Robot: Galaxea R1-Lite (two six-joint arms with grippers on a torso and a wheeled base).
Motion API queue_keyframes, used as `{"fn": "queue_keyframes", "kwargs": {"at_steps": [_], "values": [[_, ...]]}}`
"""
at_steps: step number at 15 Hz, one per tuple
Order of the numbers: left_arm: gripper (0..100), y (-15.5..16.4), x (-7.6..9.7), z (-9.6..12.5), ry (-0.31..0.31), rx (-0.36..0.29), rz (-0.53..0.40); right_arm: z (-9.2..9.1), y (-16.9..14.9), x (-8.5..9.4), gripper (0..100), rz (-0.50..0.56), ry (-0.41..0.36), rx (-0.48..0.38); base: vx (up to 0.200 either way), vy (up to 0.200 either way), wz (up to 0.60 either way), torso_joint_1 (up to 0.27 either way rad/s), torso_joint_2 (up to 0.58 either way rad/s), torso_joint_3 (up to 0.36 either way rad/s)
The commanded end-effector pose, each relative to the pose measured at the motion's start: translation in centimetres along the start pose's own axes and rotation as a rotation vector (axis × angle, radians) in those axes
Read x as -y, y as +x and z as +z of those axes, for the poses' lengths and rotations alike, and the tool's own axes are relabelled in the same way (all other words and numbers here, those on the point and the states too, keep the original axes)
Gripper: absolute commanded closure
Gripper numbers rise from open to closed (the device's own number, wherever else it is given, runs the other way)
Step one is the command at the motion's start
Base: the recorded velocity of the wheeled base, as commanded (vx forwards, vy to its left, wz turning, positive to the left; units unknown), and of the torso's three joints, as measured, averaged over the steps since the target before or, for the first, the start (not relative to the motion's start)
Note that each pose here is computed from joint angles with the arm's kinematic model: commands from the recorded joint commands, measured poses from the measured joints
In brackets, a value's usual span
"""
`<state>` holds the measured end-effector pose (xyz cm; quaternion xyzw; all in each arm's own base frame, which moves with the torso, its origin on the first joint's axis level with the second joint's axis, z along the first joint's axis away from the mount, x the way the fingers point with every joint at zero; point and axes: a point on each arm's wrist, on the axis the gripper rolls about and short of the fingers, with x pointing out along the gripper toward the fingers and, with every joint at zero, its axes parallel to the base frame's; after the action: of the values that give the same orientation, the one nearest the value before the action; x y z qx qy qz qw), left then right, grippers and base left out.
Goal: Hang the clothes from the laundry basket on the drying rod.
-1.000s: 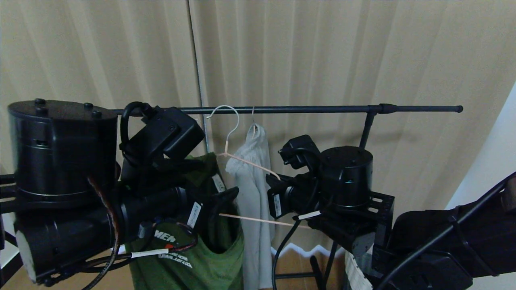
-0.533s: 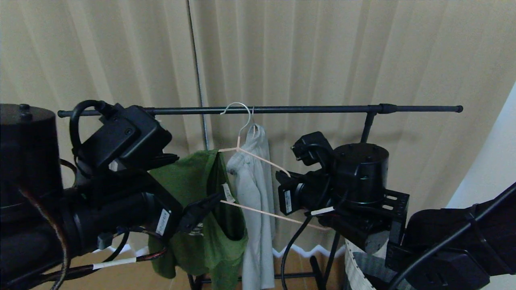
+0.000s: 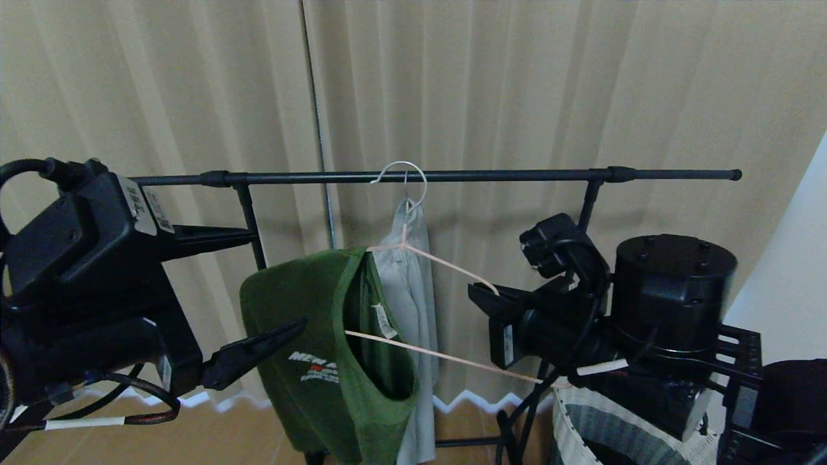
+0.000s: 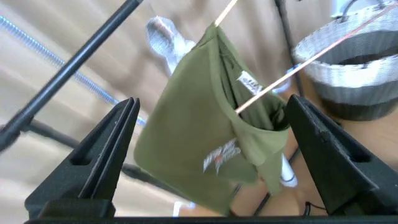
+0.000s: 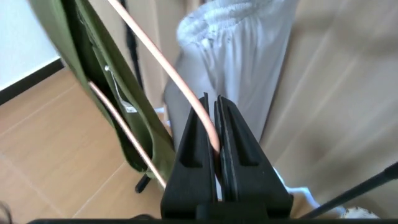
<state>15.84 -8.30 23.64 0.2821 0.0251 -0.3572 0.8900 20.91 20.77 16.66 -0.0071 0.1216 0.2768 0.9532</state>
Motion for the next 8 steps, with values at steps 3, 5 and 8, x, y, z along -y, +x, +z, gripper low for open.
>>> {"fn": "queue_keyframes", "kwargs": {"at_steps": [3, 5, 8], "values": [[0, 1.8, -0.2, -0.5, 0.079, -0.009, -0.07, 0.0, -3.0, 0.5, 100, 0.077, -0.004, 0.059, 0.0, 0.0, 0.0, 0.0, 0.0, 0.0], [0, 2.7, -0.3, -0.6, 0.127, 0.004, -0.116, -0.5, -3.4, 0.5, 100, 0.119, -0.025, 0.078, 0.0, 0.0, 0.0, 0.0, 0.0, 0.0], [0, 3.7, -0.6, -0.5, 0.158, 0.001, -0.123, -0.7, -3.6, 0.5, 100, 0.145, -0.054, 0.093, 0.0, 0.0, 0.0, 0.0, 0.0, 0.0]]}}
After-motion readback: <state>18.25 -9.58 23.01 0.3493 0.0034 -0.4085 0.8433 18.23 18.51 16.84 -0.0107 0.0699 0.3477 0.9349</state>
